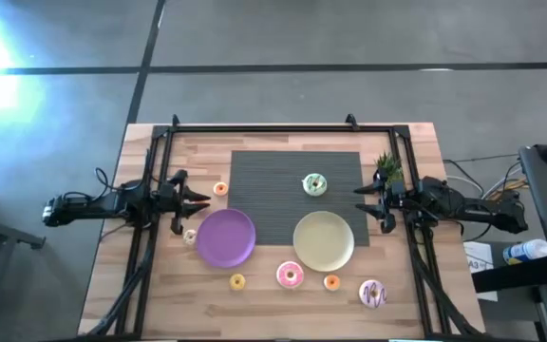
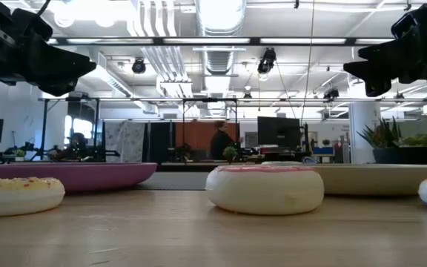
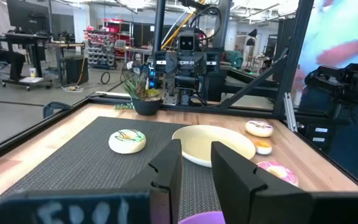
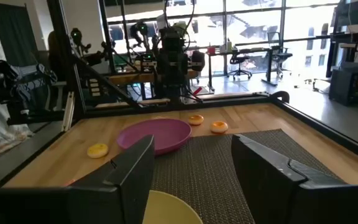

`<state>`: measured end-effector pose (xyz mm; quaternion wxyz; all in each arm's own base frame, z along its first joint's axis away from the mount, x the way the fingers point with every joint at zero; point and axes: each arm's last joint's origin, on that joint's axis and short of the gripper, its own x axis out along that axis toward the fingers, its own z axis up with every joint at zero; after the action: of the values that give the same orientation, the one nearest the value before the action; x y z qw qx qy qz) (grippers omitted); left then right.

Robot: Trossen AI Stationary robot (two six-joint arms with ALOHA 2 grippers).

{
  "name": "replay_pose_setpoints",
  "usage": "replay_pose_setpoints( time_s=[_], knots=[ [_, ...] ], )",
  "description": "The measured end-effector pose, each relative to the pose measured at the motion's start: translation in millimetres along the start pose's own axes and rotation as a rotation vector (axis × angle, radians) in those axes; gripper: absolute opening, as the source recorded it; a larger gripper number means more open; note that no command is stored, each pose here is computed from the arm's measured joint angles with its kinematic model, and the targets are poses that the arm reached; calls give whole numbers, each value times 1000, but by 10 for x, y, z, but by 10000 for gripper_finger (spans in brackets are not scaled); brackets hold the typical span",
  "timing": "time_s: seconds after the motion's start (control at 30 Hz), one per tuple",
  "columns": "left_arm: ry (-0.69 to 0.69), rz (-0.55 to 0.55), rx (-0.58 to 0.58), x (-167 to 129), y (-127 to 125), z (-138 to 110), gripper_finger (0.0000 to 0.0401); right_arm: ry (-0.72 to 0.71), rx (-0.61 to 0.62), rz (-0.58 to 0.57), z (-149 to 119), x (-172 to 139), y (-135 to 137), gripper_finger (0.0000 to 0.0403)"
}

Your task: Pick & Place donuts

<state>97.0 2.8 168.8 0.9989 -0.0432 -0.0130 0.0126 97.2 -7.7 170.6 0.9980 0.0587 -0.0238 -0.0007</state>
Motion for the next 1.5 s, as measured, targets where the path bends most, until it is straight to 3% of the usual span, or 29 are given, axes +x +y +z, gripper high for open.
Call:
replay_pose_setpoints(
  time_s=[0.7, 0.77, 0.9, 1.03, 1.17, 1.33, 1.5],
  knots=[
    [0, 0, 0, 0, 0, 1, 62, 0, 4, 0, 0, 0, 0, 206],
    [-1, 0, 0, 0, 0, 1, 62, 0, 96, 0, 0, 0, 0, 206],
    [0, 0, 0, 0, 0, 0, 62, -2, 443, 0, 1, 0, 0, 206],
    [-1, 0, 0, 0, 0, 1, 62, -5, 673, -8, 1, 0, -2, 206],
    [0, 0, 0, 0, 0, 1, 62, -84, 895, -98, 21, -2, -33, 206],
    [0, 0, 0, 0, 0, 1, 62, -142, 1015, -201, 9, 9, -69, 206],
    [0, 0, 0, 0, 0, 1, 62, -3, 1019, -267, -116, 94, -84, 206]
  ],
)
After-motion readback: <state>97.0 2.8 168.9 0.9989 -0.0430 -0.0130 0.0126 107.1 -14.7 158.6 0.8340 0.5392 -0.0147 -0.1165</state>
